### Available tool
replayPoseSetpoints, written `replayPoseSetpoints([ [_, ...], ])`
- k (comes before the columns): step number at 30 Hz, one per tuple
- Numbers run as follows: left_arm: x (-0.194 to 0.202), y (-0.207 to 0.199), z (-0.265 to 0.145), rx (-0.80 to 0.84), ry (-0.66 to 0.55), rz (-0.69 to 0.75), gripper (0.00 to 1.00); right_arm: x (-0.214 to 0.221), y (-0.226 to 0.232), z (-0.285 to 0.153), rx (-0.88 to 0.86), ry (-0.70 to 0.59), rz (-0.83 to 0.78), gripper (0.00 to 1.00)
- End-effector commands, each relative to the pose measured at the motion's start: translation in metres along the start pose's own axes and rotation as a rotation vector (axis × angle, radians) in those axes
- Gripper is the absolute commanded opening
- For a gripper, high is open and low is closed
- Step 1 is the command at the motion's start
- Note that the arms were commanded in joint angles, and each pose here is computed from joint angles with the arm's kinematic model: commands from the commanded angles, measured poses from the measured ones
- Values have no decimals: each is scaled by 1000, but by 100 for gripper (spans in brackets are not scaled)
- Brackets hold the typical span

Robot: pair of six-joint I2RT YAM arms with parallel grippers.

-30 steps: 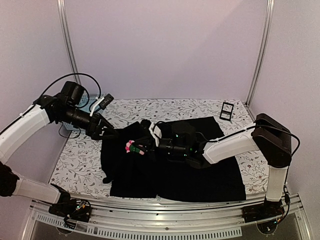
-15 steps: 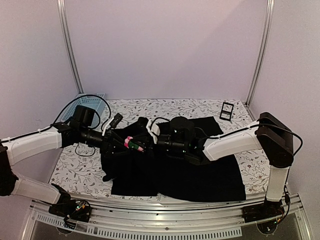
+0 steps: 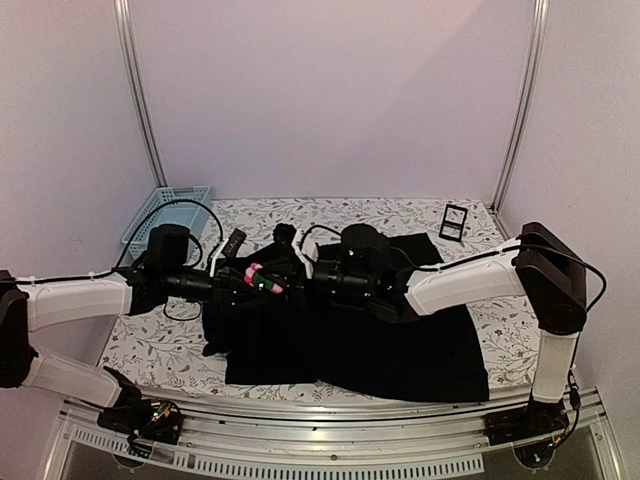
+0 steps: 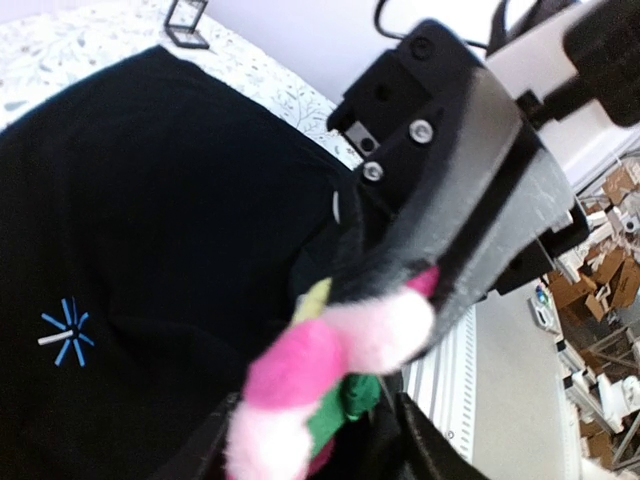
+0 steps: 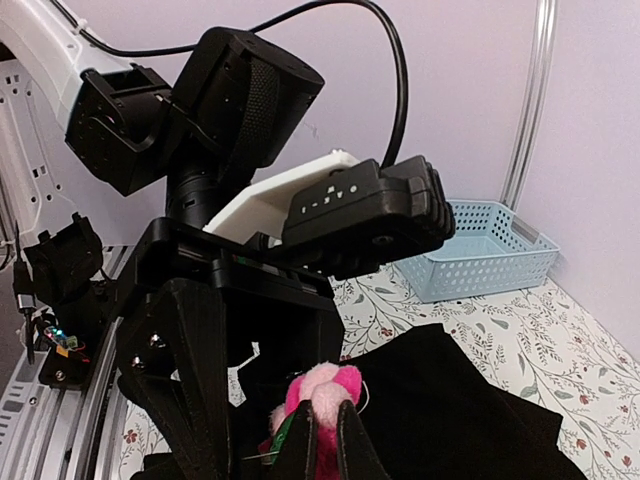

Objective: Pin the brooch onto the clothing
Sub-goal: Pin the flattened clothing at the center of the board.

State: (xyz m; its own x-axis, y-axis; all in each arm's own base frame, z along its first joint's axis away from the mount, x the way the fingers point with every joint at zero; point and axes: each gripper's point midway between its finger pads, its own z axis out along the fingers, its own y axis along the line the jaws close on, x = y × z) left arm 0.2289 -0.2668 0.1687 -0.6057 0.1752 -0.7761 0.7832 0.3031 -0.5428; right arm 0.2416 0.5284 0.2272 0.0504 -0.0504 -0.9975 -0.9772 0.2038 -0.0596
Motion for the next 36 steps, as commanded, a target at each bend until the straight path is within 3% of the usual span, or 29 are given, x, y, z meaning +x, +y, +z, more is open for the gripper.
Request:
replayPoseSetpoints([
  [1,-13,-6,0,19,-66,27,41,-19,1,1,-26,-53,0,0],
  [5,-18,-10,0,39,-85,33,24,-16,1,1,-32,-54,7,0],
  [13,-21,-12,2,32,-109,9,0,-14,2,1,-64,-78,21,0],
  [19,-25,-14,2,28,-126,4,0,-1,2,-1,-84,-65,43,0],
  [31,-21,5,1,-73,-124,-99,0,1,-7,-6,-98,-71,138,41],
  [36,-25,0,0,-56,-143,-49,0,4,-6,-10,-125,-61,158,68],
])
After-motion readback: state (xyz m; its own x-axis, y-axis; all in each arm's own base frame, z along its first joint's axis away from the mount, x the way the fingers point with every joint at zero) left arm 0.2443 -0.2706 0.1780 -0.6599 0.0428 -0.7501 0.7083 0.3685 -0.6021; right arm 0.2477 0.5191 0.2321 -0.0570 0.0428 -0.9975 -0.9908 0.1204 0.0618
